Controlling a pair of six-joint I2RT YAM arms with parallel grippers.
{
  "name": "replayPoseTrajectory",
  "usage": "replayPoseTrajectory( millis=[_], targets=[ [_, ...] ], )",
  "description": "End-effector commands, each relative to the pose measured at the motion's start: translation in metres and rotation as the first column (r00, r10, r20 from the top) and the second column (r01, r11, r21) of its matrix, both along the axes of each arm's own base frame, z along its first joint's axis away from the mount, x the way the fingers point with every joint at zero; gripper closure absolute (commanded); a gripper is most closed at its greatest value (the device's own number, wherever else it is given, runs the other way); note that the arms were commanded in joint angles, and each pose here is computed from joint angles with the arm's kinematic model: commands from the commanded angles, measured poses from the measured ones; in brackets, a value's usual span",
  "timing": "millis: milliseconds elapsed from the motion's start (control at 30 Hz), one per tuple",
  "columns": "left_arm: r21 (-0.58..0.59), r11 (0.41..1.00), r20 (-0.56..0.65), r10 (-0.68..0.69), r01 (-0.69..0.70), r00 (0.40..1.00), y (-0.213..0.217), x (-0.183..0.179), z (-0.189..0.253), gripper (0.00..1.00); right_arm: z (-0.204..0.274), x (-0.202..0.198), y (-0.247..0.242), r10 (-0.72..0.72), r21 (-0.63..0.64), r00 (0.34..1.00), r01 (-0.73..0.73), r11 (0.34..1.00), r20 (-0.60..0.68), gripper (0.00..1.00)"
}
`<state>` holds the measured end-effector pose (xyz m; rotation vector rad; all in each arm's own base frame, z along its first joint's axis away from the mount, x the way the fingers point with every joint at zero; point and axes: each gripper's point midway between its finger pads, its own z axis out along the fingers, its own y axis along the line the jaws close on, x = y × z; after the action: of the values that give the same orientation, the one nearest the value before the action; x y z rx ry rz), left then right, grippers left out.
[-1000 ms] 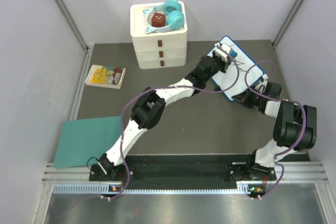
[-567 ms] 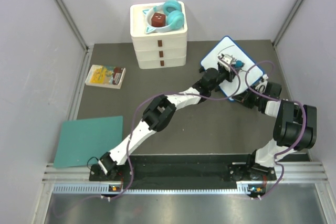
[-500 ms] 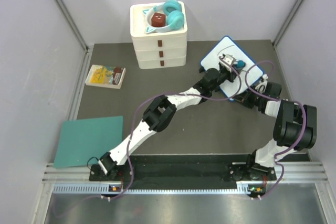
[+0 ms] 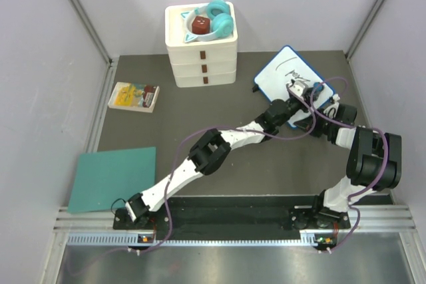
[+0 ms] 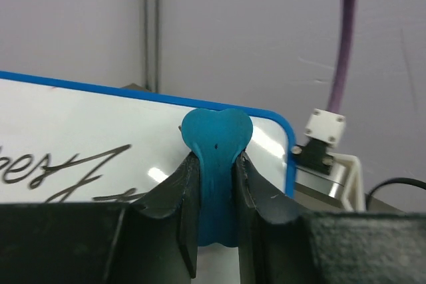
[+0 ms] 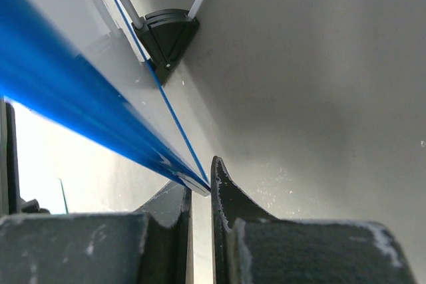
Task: Erase the whiteboard
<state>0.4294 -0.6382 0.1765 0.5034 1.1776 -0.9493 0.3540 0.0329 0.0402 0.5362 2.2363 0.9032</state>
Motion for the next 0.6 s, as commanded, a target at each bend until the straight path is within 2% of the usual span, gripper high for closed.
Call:
replayPoseTrajectory(
  millis=[0,133,300,433,567],
  targets=[
    [-0.128,0.966,-0.008,0.226,-0.226,0.974,0.050,0.057,0.024,1.00,-0.039,-0.048,0.018,0.072,0.017,0.973,-0.070,0.997,-0.219,1.00],
    [-0.208,0.937,-0.088,0.269,-0.281,0.959,0.080,0.090,0.026,1.00,-0.039,-0.048,0.018,0.072,0.017,0.973,-0.070,0.997,-0.219,1.00],
    [-0.292,0.917,-0.127,0.245,-0.272,0.961,0.099,0.108,0.033,1.00,-0.039,-0.048,0.018,0.072,0.017,0.973,-0.070,0.997,-0.219,1.00],
    [-0.336,0.930,-0.088,0.126,-0.148,0.988,0.079,0.084,0.048,1.00,-0.039,-0.048,0.019,0.072,0.020,0.973,-0.070,0.997,-0.220,1.00],
    [-0.329,0.944,-0.024,0.020,-0.027,1.000,0.056,0.052,0.059,1.00,-0.039,-0.048,0.019,0.073,0.019,0.973,-0.071,0.997,-0.218,1.00]
  ],
)
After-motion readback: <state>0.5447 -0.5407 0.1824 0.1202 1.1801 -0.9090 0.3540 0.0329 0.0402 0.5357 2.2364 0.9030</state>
